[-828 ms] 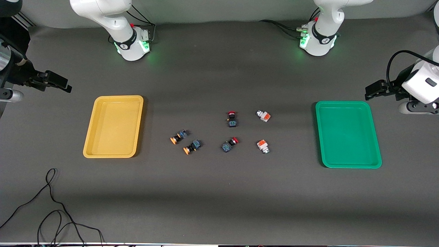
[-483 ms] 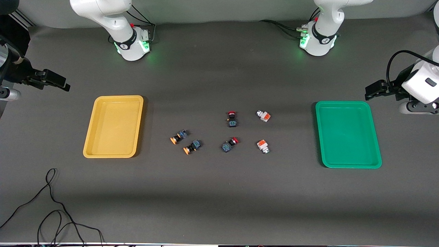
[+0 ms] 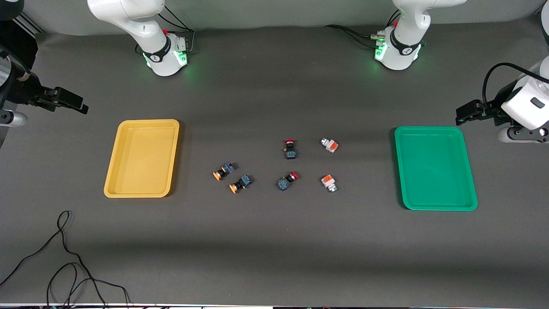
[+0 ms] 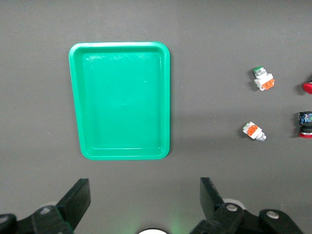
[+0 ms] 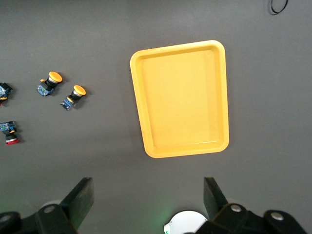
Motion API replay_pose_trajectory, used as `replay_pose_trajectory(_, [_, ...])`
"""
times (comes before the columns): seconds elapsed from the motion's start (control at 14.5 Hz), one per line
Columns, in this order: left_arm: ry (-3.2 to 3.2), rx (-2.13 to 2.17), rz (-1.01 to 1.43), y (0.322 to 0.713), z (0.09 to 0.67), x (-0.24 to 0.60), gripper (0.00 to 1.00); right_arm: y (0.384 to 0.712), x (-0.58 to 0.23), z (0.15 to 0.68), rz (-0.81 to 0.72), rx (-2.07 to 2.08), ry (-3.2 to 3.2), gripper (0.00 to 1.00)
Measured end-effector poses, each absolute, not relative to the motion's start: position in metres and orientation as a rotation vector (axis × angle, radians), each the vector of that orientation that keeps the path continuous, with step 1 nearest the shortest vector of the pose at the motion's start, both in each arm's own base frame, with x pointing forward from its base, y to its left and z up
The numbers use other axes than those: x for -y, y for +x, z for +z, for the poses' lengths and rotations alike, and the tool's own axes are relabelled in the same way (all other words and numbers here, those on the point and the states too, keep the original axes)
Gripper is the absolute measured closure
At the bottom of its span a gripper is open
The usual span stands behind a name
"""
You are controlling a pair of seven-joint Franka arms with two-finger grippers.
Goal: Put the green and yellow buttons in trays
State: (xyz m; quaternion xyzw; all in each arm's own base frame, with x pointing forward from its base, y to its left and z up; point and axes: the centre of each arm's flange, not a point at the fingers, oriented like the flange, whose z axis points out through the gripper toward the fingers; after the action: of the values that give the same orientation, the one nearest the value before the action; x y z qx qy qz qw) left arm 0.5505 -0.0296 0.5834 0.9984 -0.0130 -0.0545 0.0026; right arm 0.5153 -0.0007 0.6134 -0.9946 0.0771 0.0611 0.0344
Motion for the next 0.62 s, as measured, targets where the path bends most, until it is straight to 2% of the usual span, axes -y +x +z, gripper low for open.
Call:
replay_pose_trajectory(0.34, [3.133, 0.074, -0.197, 0.549, 0.557, 0.055, 0.00, 0.533, -0.025, 0.577, 0.270, -0.205, -3.022, 0.00])
replay_pose_trajectory(0.62, [3.137, 0.033, -0.172, 0.544, 0.526, 0.108, 0.00, 0.561, -0.092, 0.495, 0.318, -0.348, -3.050, 0.00])
